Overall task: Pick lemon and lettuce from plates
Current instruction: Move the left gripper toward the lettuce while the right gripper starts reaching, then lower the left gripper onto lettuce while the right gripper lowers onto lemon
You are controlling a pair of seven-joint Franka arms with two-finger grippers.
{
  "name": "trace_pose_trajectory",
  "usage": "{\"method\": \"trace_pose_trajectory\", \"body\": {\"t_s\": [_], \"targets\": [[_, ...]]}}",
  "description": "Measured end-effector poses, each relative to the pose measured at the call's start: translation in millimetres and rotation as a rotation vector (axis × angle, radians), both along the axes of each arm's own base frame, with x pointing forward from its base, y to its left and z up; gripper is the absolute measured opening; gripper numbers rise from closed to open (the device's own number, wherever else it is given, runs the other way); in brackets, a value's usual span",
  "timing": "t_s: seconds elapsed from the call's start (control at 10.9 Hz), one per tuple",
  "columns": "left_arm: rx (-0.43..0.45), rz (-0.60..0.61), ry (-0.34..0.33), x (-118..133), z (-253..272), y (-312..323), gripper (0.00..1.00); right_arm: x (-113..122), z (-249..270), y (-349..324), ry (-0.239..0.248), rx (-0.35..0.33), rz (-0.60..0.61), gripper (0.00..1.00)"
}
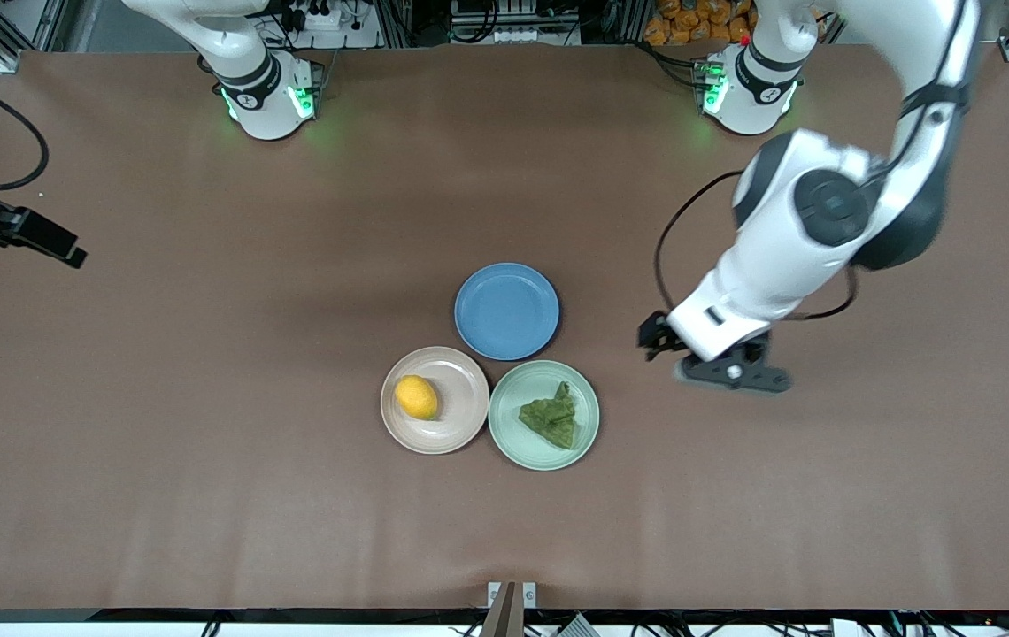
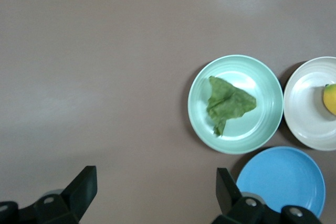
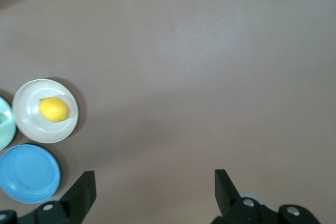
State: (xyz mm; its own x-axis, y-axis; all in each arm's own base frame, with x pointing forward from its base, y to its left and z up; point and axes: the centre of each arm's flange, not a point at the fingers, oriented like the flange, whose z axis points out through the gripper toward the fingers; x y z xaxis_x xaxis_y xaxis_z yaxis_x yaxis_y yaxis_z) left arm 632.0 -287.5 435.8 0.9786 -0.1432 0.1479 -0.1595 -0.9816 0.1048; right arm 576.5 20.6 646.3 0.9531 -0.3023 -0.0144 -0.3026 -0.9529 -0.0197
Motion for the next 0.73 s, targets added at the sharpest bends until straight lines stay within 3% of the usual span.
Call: {"method": "trace_pose_trajectory", "body": {"t_s": [0.27,0.73], "targets": [[-0.047,-0.022,-0.053,11,-57,-39,0.95,4,-6,9,0.006,0.047,-0.009,1.0],[-0.123,-0.08,-0.147,-1,-142,-110,0.96,11,-26,79,0.025,0.051,0.0,1.0]]}}
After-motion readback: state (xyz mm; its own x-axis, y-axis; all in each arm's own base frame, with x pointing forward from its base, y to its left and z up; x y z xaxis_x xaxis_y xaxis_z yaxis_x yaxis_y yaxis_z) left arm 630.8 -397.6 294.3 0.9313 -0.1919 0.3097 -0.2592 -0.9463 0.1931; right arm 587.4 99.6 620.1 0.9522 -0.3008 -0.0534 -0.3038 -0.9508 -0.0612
